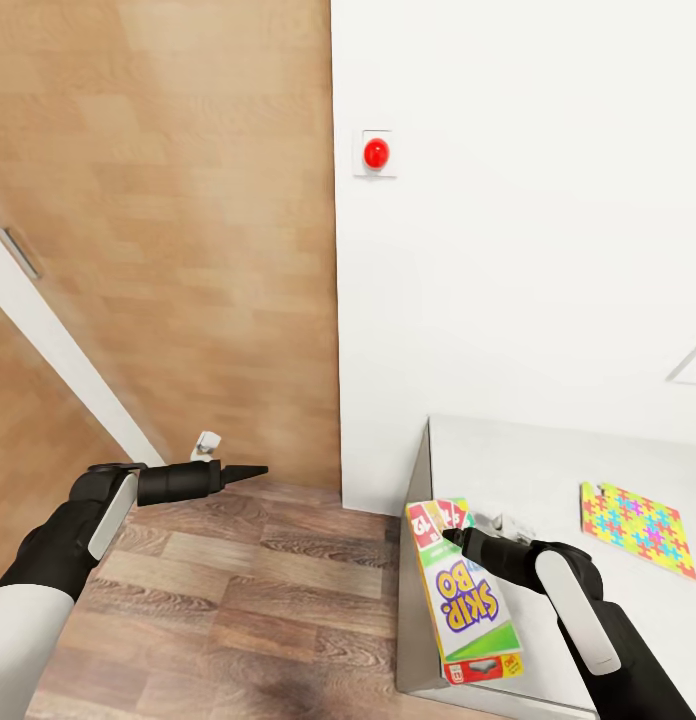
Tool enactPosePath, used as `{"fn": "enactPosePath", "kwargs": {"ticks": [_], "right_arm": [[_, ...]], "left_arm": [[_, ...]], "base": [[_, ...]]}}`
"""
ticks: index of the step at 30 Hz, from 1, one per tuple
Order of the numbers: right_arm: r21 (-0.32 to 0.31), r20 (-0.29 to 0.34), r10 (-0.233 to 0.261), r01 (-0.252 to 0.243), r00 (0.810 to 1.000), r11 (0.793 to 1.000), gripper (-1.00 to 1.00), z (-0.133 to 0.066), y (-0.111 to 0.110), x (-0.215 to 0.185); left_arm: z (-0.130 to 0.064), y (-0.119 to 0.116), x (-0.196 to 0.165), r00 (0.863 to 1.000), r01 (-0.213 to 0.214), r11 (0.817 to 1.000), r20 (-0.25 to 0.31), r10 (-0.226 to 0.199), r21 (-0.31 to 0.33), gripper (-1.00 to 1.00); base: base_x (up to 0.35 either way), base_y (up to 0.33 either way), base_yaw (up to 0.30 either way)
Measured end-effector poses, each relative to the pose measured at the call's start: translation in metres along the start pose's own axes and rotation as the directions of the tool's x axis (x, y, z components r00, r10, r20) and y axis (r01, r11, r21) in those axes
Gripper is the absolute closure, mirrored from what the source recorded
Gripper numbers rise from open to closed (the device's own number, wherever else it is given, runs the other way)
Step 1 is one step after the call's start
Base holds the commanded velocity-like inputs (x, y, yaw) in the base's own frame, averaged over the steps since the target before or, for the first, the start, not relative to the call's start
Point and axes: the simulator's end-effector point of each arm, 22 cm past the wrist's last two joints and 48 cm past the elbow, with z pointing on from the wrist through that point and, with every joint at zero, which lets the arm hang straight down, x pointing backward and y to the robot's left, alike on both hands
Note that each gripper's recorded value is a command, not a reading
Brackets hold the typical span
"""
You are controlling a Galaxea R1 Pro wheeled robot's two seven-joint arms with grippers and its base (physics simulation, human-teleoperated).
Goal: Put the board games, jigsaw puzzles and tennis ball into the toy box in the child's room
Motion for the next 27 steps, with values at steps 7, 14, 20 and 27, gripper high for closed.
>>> {"fn": "enactPosePath", "kwargs": {"ticks": [7,14,20,27], "right_arm": [[0.000,0.000,0.000,0.000,1.000,1.000,-1.00,0.0000,0.0000,0.0001],[0.000,0.000,0.000,0.000,1.000,1.000,-1.00,0.0000,-0.0001,0.0000],[0.000,0.001,0.001,-0.001,1.000,1.000,-1.00,0.0000,0.0000,-0.0002],[0.000,0.002,0.001,-0.001,1.000,1.000,-1.00,-0.0002,0.0001,-0.0004]], "left_arm": [[0.0001,0.0000,0.0001,1.000,0.000,1.000,0.000,0.000,0.000,-1.00],[0.0001,0.0001,0.0001,1.000,0.000,1.000,-0.001,0.000,-0.001,-1.00],[0.0002,-0.0001,0.0002,1.000,0.000,1.000,-0.001,0.000,0.000,-1.00],[0.0023,-0.0020,0.0003,1.000,0.001,1.000,0.000,-0.001,0.006,-1.00]], "base": [[0.000,0.000,0.000],[0.000,0.053,0.000],[0.000,0.017,0.000],[0.000,0.002,-0.003]]}}
